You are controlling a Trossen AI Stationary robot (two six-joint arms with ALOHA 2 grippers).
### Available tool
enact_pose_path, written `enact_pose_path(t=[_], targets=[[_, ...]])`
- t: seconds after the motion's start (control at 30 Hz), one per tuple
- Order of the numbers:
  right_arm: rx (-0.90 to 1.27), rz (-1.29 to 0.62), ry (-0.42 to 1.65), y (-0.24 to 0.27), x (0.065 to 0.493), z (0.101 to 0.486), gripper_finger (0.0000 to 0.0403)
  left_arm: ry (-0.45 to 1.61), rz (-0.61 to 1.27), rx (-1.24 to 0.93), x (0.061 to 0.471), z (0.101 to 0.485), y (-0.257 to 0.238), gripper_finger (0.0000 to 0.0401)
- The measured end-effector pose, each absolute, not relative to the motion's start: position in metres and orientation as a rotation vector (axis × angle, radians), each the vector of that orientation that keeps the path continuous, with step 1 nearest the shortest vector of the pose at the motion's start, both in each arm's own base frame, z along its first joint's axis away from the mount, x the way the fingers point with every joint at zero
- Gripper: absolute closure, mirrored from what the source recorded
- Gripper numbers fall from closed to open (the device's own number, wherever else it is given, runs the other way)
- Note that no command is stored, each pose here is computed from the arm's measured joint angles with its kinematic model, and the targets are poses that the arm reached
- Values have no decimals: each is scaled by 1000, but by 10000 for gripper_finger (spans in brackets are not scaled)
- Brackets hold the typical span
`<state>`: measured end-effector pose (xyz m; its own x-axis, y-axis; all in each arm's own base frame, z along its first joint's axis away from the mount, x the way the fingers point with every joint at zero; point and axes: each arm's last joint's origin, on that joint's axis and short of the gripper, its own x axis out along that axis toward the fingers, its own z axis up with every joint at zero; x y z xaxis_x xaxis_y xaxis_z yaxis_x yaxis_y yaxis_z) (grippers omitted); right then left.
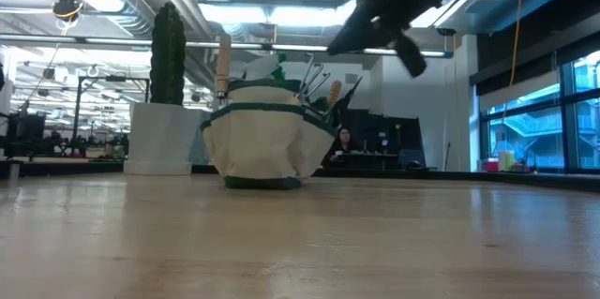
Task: Pick & Place Garden tools in Gardening bag
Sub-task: Adjust the gardening bag
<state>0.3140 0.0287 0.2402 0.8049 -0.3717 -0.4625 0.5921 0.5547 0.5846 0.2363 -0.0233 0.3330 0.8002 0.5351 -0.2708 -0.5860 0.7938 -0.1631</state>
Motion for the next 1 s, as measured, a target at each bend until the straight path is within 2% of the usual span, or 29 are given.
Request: enact_pose_path(t=[0.3, 0.5, 0.67, 0.83, 1.0], targets=[[882, -866, 434, 30, 274, 235, 403, 390, 858, -428, 193, 311, -18, 389], [971, -888, 447, 12, 285, 226, 403, 515, 1026, -551, 179, 293, -7, 399], [1069, -871, 427, -10, 296, 221, 403, 527, 995, -704, 179, 275, 2, 400], [1080, -865, 439, -19, 296, 221, 403, 375, 852, -876, 178, 244, 7, 400], [1082, -850, 460, -19, 296, 221, 403, 172, 725, -946, 167, 207, 15, 400]])
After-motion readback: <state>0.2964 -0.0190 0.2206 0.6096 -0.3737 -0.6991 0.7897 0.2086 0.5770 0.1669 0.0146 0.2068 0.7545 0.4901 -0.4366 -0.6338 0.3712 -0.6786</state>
